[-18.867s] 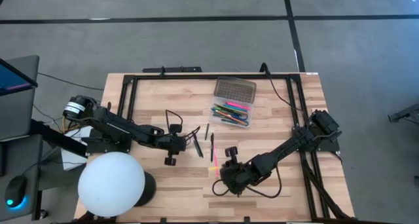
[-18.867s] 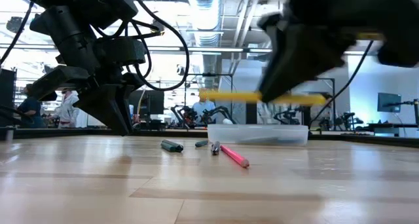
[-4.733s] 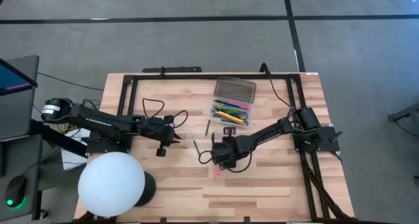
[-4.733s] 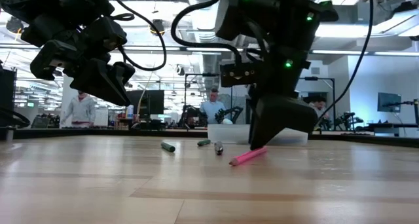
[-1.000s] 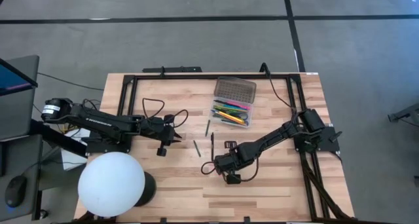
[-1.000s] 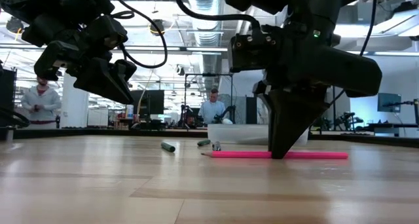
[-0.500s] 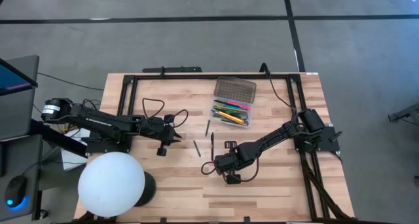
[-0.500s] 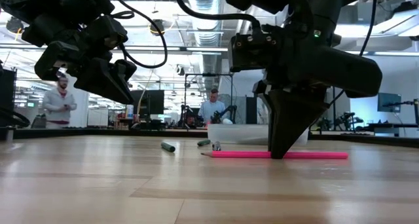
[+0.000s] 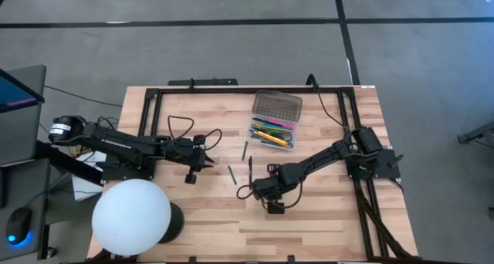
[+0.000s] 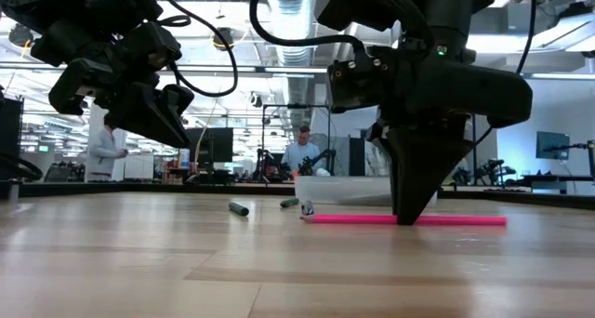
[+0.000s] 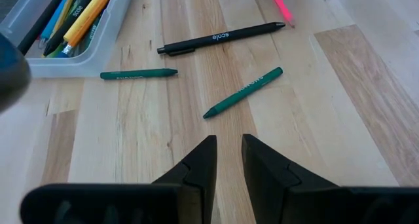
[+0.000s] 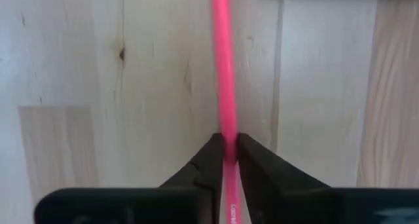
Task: Pick & place school supplies into a supply box
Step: Put the pink pencil into the black supply box
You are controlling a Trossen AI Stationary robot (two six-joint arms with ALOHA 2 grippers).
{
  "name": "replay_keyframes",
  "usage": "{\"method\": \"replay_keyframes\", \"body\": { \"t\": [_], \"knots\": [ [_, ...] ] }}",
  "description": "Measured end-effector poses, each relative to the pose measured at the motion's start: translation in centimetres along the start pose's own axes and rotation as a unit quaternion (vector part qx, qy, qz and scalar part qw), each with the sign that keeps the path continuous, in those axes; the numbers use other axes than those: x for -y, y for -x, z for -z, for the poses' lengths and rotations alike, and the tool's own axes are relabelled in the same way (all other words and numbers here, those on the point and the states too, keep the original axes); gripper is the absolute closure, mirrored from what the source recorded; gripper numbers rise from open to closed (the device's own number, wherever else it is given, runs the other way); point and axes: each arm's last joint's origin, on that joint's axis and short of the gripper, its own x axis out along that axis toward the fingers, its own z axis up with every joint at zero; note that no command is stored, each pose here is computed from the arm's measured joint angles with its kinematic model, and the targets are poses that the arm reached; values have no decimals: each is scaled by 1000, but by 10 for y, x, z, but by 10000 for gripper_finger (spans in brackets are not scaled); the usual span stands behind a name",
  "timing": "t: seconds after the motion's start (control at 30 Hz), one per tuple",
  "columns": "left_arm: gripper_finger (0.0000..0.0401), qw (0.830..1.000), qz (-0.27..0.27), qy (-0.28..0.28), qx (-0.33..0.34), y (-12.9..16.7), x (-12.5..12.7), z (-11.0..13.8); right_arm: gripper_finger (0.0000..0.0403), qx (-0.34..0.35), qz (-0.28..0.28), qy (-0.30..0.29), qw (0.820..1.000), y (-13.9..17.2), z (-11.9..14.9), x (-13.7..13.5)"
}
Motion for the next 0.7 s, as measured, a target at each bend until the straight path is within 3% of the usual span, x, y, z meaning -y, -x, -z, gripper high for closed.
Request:
{"method": "replay_keyframes", "body": {
  "t": [0.2,0.7],
  "knots": [
    [334,1000,0,0,0,0,0,0,397,-9,-11,-2,1000,0,0,4],
    [334,1000,0,0,0,0,0,0,401,-10,-6,31,999,0,1,3]
  ]
}}
